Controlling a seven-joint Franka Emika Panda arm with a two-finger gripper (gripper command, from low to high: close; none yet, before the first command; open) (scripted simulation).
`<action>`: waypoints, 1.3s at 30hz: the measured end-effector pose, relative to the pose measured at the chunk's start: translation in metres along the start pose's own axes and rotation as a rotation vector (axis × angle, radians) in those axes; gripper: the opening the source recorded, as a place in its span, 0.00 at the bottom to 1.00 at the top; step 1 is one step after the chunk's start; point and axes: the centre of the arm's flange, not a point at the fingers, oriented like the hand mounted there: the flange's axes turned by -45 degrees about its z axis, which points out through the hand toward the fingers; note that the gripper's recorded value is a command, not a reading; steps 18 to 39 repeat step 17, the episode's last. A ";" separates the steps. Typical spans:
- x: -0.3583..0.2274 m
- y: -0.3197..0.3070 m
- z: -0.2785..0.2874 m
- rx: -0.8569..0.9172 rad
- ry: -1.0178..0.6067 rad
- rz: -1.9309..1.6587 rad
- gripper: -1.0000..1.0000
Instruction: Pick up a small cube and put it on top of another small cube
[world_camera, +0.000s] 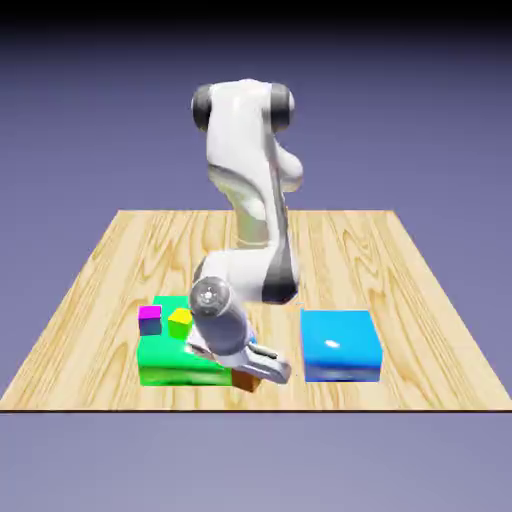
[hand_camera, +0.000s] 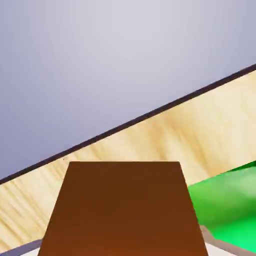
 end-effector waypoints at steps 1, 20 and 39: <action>-0.005 0.018 -0.011 0.005 0.001 0.019 0.00; -0.060 0.147 -0.026 0.111 -0.012 0.148 1.00; -0.060 0.147 -0.026 0.111 -0.012 0.148 1.00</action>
